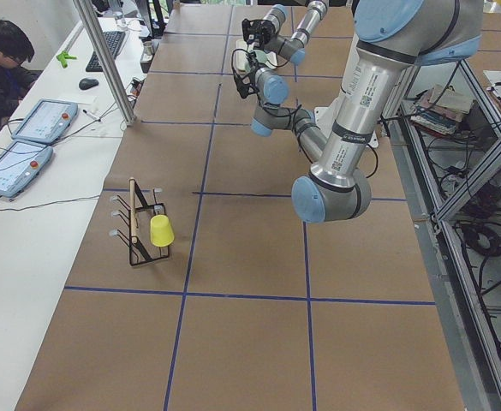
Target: Left arm grabs green cup and hands to right arm on tray
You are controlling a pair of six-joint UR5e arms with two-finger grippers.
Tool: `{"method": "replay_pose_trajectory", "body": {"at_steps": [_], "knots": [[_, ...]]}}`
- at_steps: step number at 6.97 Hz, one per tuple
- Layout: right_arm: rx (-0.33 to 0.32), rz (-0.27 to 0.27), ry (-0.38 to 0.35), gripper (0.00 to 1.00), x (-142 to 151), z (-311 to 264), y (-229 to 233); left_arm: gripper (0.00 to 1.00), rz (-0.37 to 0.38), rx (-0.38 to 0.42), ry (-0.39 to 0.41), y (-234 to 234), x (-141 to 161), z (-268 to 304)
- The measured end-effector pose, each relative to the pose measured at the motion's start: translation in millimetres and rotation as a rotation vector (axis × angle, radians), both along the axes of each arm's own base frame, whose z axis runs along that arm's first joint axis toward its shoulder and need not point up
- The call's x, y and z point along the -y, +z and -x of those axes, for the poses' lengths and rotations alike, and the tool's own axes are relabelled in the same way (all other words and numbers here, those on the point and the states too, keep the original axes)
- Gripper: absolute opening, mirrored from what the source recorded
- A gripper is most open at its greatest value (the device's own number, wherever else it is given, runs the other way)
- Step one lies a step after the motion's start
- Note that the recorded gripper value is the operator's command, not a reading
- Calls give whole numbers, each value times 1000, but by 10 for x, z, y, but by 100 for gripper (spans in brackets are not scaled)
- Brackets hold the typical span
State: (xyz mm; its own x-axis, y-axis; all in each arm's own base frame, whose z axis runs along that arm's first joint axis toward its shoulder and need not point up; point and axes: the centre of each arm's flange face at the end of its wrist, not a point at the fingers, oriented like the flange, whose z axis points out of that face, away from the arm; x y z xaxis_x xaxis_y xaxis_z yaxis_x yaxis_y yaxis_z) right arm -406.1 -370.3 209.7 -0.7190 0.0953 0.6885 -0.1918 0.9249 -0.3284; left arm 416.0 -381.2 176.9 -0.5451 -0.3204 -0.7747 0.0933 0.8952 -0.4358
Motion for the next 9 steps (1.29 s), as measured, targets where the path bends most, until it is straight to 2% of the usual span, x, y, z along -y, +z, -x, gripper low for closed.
{"method": "replay_pose_trajectory", "body": {"at_steps": [9], "knots": [[-13, -3, -20, 48, -57, 51, 34, 48, 4, 5, -1, 19, 10, -18]]}}
